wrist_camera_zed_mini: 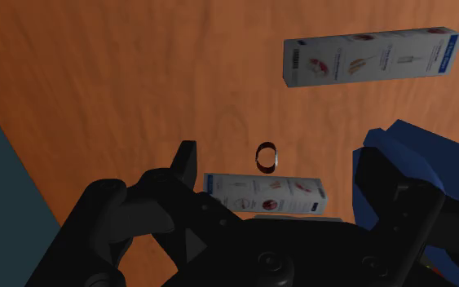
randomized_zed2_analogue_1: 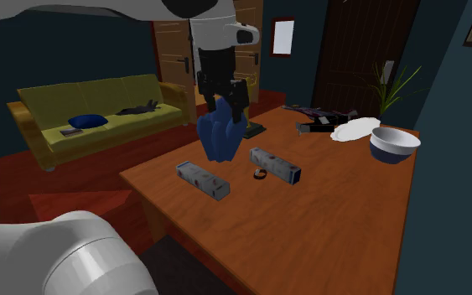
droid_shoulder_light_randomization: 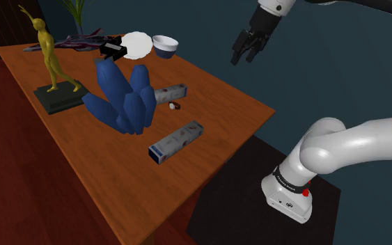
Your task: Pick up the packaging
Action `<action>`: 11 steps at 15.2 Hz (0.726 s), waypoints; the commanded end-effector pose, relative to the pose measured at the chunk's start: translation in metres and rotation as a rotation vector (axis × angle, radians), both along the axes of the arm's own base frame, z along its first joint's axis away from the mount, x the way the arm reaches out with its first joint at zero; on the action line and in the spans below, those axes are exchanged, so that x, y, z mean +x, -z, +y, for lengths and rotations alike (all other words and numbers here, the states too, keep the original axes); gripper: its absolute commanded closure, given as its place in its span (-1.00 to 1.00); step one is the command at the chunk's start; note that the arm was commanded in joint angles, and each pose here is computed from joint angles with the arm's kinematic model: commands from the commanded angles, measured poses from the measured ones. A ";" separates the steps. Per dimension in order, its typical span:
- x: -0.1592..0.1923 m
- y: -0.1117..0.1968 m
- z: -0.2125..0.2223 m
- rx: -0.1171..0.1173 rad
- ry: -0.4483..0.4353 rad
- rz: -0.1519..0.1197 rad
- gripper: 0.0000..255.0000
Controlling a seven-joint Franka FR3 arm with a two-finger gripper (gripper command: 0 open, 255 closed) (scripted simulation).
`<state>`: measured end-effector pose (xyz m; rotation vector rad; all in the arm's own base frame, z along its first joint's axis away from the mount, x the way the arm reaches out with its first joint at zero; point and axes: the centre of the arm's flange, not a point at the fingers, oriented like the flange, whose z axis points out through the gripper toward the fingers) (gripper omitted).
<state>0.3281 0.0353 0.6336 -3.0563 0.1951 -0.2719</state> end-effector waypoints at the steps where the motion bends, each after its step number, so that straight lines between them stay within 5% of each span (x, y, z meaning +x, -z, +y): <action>1: 0.000 0.000 0.000 0.000 0.000 0.000 -1.00; 11: 0.099 0.071 0.066 0.020 0.426 0.055 -1.00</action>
